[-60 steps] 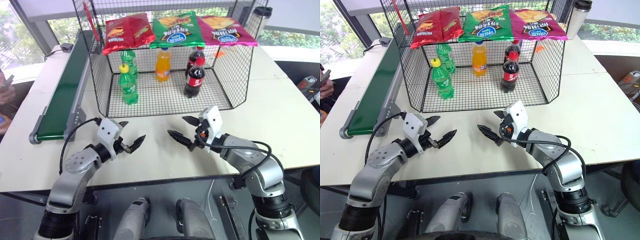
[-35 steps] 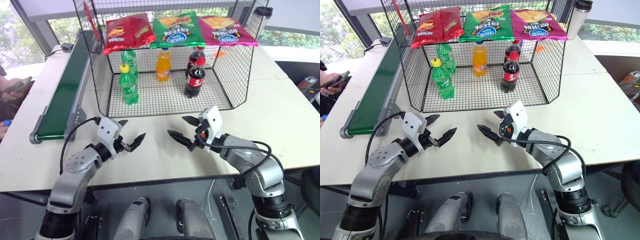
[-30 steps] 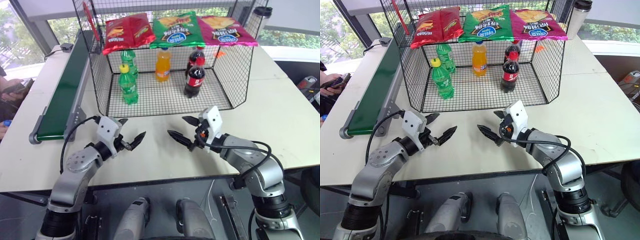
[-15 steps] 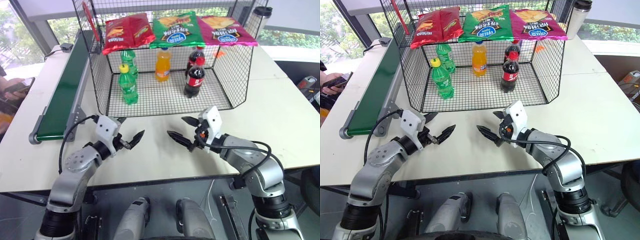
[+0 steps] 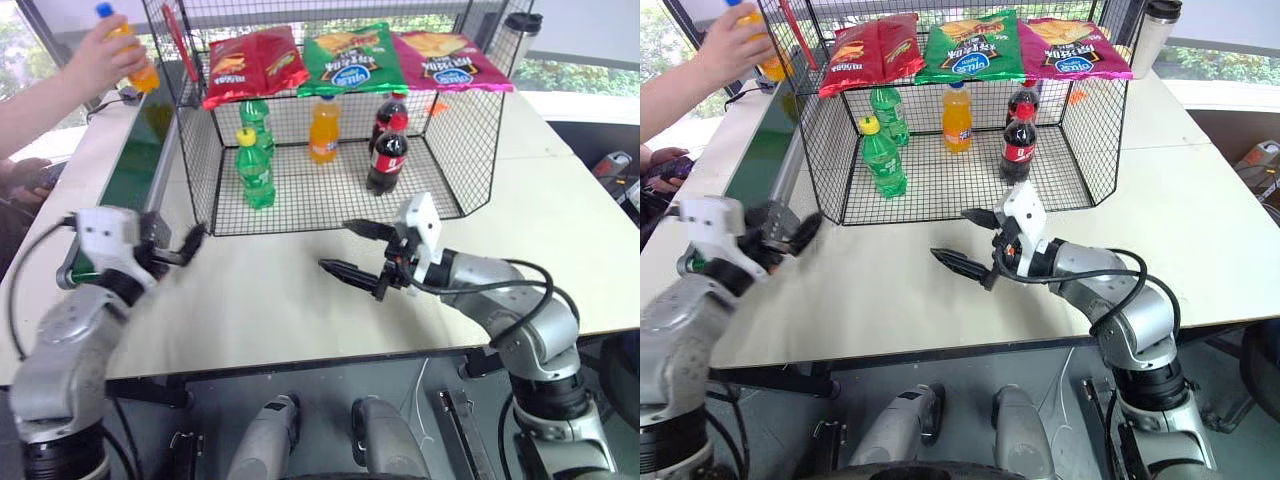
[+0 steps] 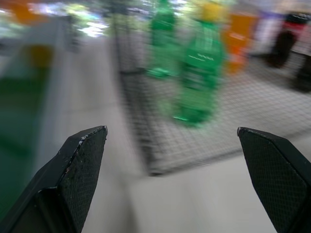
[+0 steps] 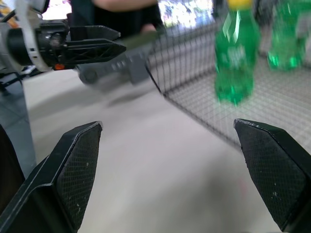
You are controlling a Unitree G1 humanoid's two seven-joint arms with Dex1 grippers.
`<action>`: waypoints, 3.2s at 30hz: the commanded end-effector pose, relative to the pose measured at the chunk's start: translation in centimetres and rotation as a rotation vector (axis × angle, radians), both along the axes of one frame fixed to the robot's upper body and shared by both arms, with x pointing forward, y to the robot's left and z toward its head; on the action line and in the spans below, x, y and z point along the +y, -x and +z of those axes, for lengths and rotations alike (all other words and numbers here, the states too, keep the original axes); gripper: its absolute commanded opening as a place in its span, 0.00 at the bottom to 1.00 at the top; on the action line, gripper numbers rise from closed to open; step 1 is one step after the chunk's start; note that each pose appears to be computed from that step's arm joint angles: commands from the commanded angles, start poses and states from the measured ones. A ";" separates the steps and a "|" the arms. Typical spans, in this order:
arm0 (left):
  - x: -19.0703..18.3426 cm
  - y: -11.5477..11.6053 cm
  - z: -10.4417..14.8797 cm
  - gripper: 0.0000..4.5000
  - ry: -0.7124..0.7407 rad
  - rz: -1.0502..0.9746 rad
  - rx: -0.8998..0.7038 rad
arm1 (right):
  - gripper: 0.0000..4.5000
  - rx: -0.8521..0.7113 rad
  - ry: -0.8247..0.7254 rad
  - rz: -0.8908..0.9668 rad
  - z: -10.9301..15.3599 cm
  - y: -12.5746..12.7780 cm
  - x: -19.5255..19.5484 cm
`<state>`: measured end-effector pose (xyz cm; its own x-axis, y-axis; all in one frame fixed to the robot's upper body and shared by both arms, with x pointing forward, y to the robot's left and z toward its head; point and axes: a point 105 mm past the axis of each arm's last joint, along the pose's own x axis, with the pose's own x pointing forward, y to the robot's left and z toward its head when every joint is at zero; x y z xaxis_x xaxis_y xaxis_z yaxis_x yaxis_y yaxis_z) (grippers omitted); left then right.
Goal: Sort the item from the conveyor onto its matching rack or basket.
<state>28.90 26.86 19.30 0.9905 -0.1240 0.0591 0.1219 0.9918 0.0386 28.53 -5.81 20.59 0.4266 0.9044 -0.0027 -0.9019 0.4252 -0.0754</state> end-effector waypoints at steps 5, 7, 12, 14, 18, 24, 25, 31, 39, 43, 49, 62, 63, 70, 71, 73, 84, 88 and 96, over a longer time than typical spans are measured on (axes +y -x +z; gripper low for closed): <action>4.9 1.7 0.5 1.00 0.005 0.081 0.028 | 1.00 -0.151 0.065 0.161 2.1 1.6 2.0; 4.8 1.8 0.5 1.00 -0.014 0.064 0.038 | 1.00 -0.153 0.065 0.176 2.1 1.6 2.1; 5.5 1.9 0.4 1.00 -0.028 0.067 0.052 | 1.00 -0.161 0.092 0.199 1.6 1.2 1.9; 5.7 1.9 0.2 1.00 -0.026 0.067 0.058 | 1.00 -0.157 0.102 0.206 1.1 1.1 1.8; 6.0 1.9 -0.2 1.00 -0.045 0.055 0.091 | 1.00 -0.147 0.113 0.198 0.3 0.6 1.6; 7.0 2.0 -0.2 1.00 -0.056 0.086 0.088 | 1.00 -0.132 0.115 0.181 -0.5 0.2 1.3; 7.3 2.0 -0.2 1.00 -0.059 0.101 0.088 | 1.00 -0.129 0.113 0.177 -0.6 0.1 1.3; 8.1 2.0 -0.6 1.00 -0.047 0.150 0.078 | 1.00 -0.126 0.113 0.173 -0.8 0.1 1.1; 8.3 2.3 -0.5 1.00 -0.039 0.182 0.049 | 1.00 -0.123 0.065 0.111 0.0 -0.9 1.5; 8.2 2.5 -0.7 1.00 -0.055 0.184 0.057 | 1.00 -0.123 0.064 0.097 0.1 -1.3 1.5; 8.4 2.5 -1.1 1.00 -0.054 0.192 0.063 | 1.00 -0.119 0.070 0.088 0.1 -1.4 1.3; 7.9 1.2 -1.0 1.00 -0.061 0.171 0.049 | 1.00 -0.113 0.076 0.073 -0.2 -1.3 0.8; 7.9 1.2 -1.0 1.00 -0.060 0.170 0.047 | 1.00 -0.112 0.076 0.072 -0.3 -1.4 0.8; 8.0 0.9 -1.0 1.00 -0.066 0.172 0.034 | 1.00 -0.117 0.081 0.065 -0.1 -1.7 0.8; 8.0 0.9 -1.0 1.00 -0.065 0.172 0.033 | 1.00 -0.117 0.081 0.065 -0.1 -1.7 0.8; 7.9 0.8 -1.0 1.00 -0.065 0.169 0.031 | 1.00 -0.118 0.082 0.066 0.0 -1.7 0.8; 5.4 0.4 -1.8 0.71 -0.034 0.014 0.048 | 1.00 -0.126 0.090 0.054 0.4 -2.0 0.8; 4.9 0.5 -0.6 0.66 0.012 -0.030 0.002 | 1.00 -0.127 0.092 0.046 0.4 -2.1 0.7; 4.0 -0.2 3.1 0.66 0.131 -0.073 -0.094 | 1.00 -0.134 0.083 0.046 0.4 -1.9 0.8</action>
<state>29.54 31.37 18.39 0.9868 -0.1545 0.0476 0.1594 0.9788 -0.1282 30.67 -4.83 19.48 0.3863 0.9195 -0.0732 -0.9107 0.3676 -0.1885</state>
